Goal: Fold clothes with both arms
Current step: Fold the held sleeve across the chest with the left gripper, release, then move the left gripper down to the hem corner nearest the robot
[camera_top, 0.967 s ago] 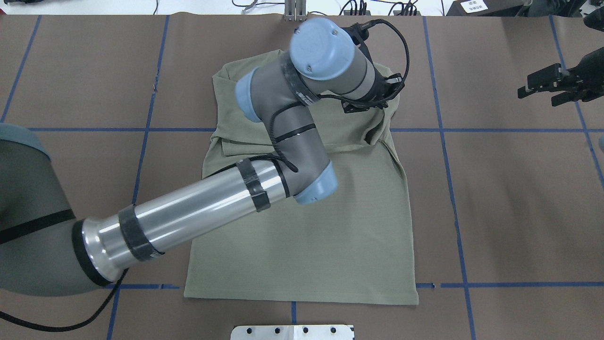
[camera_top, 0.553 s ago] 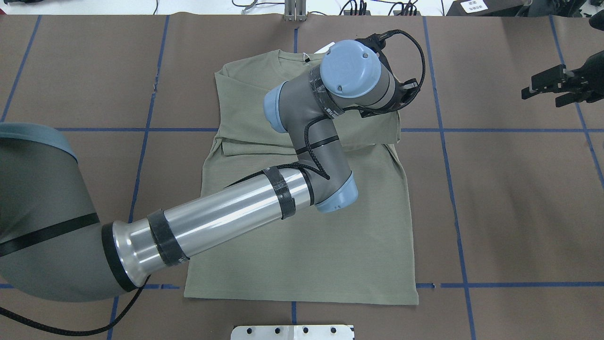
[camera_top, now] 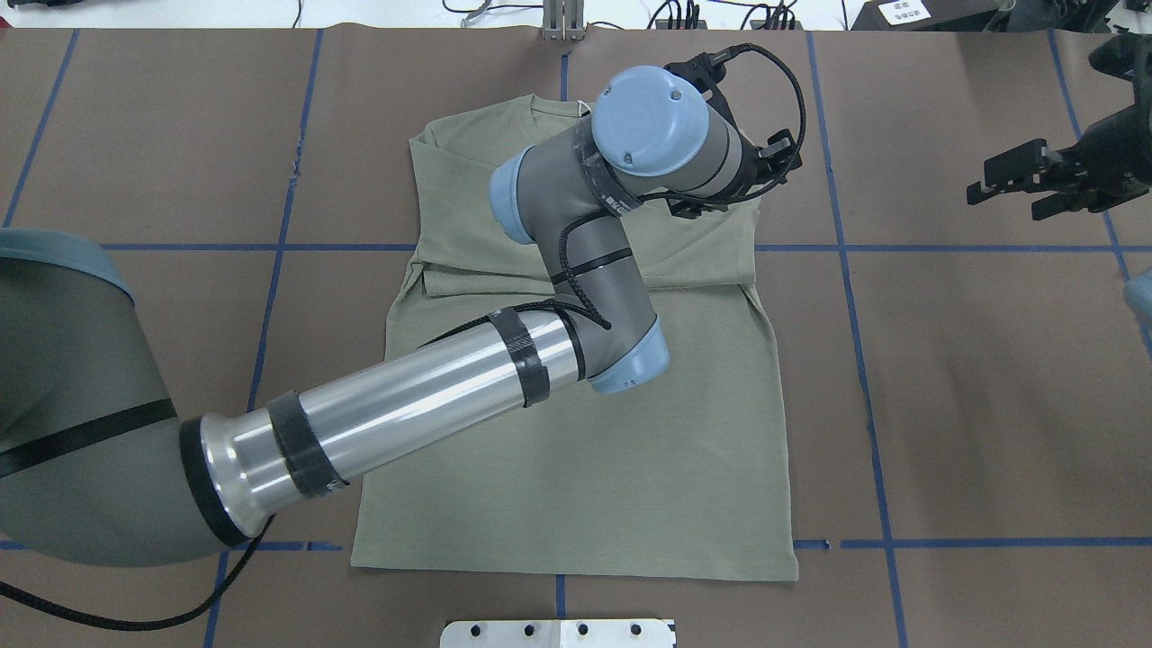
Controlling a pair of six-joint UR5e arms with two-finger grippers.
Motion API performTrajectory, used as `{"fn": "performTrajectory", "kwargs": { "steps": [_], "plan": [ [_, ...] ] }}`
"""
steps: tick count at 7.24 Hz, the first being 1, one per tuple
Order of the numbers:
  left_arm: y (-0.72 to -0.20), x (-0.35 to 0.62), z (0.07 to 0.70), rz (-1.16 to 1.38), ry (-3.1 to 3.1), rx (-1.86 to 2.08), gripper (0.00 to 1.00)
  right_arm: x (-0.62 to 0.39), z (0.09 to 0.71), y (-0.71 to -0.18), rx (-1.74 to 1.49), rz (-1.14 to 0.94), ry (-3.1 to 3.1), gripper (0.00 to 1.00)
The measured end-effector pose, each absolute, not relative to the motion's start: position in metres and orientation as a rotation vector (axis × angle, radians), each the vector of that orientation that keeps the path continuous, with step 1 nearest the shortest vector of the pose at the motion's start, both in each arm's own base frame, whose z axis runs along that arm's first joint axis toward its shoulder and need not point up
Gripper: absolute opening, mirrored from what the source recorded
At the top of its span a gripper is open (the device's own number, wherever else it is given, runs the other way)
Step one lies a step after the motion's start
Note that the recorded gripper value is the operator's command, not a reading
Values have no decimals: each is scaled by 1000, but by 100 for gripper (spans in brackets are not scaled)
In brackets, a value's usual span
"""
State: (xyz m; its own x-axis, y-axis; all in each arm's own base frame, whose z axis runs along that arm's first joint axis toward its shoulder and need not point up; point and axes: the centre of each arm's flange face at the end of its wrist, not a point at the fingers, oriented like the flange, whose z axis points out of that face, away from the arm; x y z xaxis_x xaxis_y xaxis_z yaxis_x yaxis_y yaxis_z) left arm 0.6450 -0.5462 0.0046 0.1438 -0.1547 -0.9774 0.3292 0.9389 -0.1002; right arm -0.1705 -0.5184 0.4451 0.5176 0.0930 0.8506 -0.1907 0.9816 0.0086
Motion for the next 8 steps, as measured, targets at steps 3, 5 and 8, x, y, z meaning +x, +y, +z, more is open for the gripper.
{"fn": "performTrajectory", "kwargs": {
  "steps": [3,5,8],
  "plan": [
    [-503,522,102,-191,1354,168,78,-301,375,-431,54,333,-1009,100],
    [-490,456,153,-129,1315,199,78,-366,349,-332,38,438,-1012,94],
    [-488,428,181,-132,1294,197,79,-436,361,-195,71,593,-944,90]
  ]
}}
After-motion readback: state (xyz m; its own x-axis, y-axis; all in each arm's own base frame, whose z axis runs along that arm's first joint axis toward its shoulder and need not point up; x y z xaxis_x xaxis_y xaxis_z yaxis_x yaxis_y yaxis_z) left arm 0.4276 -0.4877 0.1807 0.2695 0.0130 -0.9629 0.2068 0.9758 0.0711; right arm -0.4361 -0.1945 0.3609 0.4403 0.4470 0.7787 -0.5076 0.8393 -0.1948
